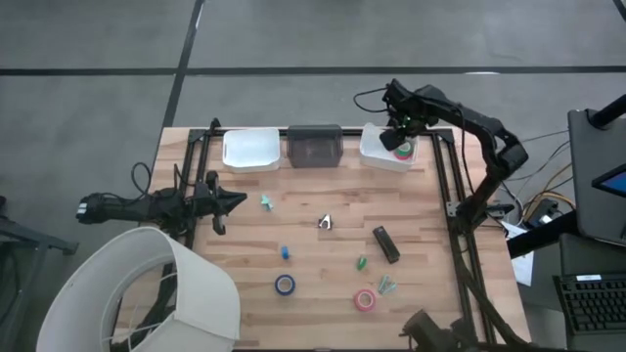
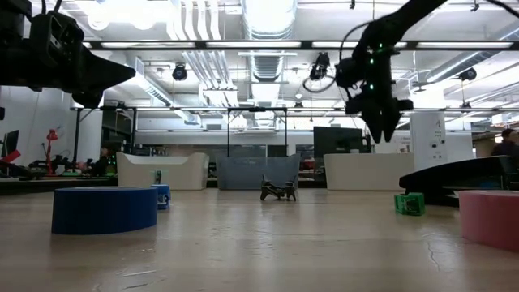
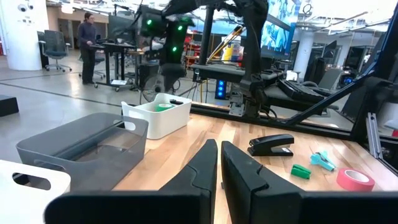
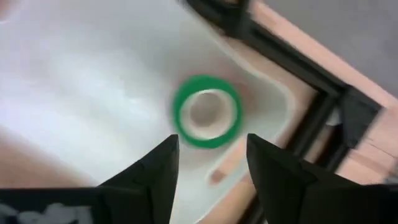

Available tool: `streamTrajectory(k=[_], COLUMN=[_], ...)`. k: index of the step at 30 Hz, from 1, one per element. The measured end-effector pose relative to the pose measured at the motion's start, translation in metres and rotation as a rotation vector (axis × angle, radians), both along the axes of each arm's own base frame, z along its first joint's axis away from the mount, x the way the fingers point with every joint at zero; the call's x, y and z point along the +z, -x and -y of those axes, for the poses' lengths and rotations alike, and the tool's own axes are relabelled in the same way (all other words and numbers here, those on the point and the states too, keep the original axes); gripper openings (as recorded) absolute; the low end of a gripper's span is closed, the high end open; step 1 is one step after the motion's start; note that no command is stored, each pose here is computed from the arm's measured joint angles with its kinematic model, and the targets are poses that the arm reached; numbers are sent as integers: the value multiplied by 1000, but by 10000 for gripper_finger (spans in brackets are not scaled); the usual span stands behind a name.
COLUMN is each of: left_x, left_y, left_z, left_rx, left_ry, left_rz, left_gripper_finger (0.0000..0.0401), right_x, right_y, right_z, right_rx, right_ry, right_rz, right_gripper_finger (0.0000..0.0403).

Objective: Pick and place Stapler, Stapler remover, tape
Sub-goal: Put the pink tape into the right white bin

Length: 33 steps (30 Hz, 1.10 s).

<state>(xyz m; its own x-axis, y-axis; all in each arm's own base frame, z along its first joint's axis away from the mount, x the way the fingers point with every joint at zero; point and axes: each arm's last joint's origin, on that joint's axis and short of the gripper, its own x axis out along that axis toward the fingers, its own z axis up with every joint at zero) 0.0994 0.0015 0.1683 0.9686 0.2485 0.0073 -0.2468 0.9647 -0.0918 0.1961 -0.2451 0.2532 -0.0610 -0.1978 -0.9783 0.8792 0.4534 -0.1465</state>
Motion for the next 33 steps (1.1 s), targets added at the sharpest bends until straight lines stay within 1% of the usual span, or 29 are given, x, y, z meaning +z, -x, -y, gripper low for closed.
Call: streamTrajectory(k=[5,10,13,16,19,22,27,29,33], left_x=[0,0,0,0,0,0,0,0,0], left_y=[0,0,0,0,0,0,0,0,0], left_z=[0,0,0,0,0,0,0,0,0], left_rx=[0,0,0,0,1,0,0,0,0], left_ry=[0,0,0,0,0,0,0,0,0], left_rz=[0,0,0,0,0,0,0,0,0], left_gripper_finger=[26,26,26,26,26,26,26,26,26], right_x=[19,34,38,39,37,31,21,19,17], right_y=[-18,-47,-65,-80,-95,-106,-117,-122,-130], right_z=[-29,-70,-97,-121,-141,-159,-187,-200,-225], right_rx=[122,308,389,414,414,417,399,398,461], right_ry=[-14,-61,-79,-89,-98,-123,-200,-216,-230], right_rz=[131,302,350,375,411,418,394,397,413], right_gripper_finger=[187,183,178,173,169,164,156,153,146])
